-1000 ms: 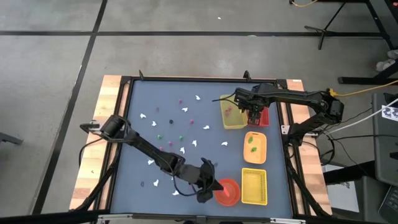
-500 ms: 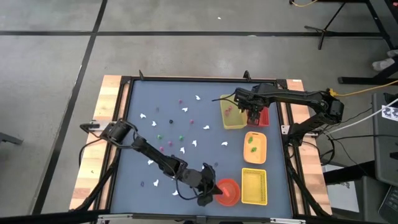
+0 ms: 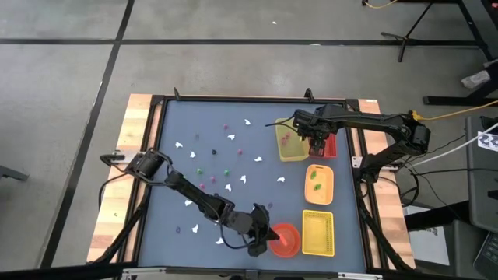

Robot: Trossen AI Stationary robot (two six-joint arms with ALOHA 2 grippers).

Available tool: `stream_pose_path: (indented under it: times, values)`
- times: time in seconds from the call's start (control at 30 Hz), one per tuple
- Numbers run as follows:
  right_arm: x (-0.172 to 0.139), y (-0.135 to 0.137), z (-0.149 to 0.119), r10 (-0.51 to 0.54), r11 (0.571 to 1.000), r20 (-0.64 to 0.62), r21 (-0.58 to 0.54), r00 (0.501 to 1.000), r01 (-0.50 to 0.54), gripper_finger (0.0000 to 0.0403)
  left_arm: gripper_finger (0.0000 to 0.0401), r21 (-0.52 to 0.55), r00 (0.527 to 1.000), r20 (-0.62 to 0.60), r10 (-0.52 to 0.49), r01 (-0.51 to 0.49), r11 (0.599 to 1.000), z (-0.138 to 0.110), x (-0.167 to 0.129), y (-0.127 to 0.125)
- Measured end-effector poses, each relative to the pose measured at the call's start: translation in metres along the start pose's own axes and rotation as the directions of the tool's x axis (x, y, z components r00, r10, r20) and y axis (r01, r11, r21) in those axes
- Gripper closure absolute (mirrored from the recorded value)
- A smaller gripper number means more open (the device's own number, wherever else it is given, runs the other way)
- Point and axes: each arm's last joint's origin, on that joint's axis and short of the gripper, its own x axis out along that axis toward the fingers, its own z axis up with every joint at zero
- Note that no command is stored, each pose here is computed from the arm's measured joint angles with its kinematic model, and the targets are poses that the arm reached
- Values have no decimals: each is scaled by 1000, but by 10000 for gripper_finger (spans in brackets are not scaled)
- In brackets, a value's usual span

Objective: Sort Halloween decoration
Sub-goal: Put the violet witch hat toy into the orange bin, then put the pink skeleton toy into the top yellow bin

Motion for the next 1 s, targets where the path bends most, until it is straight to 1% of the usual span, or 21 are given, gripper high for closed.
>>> stream_pose_path:
  times: [0.27, 0.43, 0.67, 0.8, 1.0]
  values:
    - [0, 0, 0, 0, 1000, 0, 0, 1000, 0, 223, 335, 0, 1000, 16, 17, -17, 1000, 0, 0, 1]
    - [0, 0, 0, 0, 1000, 0, 0, 1000, 0, 223, 312, -1, 1000, 19, 19, -19, 1000, 1, 0, 0]
    - [0, 0, 0, 0, 1000, 0, 0, 1000, 0, 223, 305, 1, 999, 24, 24, -24, 1000, 1, 0, 1]
    - [0, 0, 0, 0, 1000, 0, 0, 1000, 0, 223, 305, 48, 999, 37, 36, -38, 998, 0, -1, -1]
    - [0, 0, 0, 0, 1000, 0, 0, 1000, 0, 223, 305, 69, 998, 42, 39, -41, 997, 0, -1, -2]
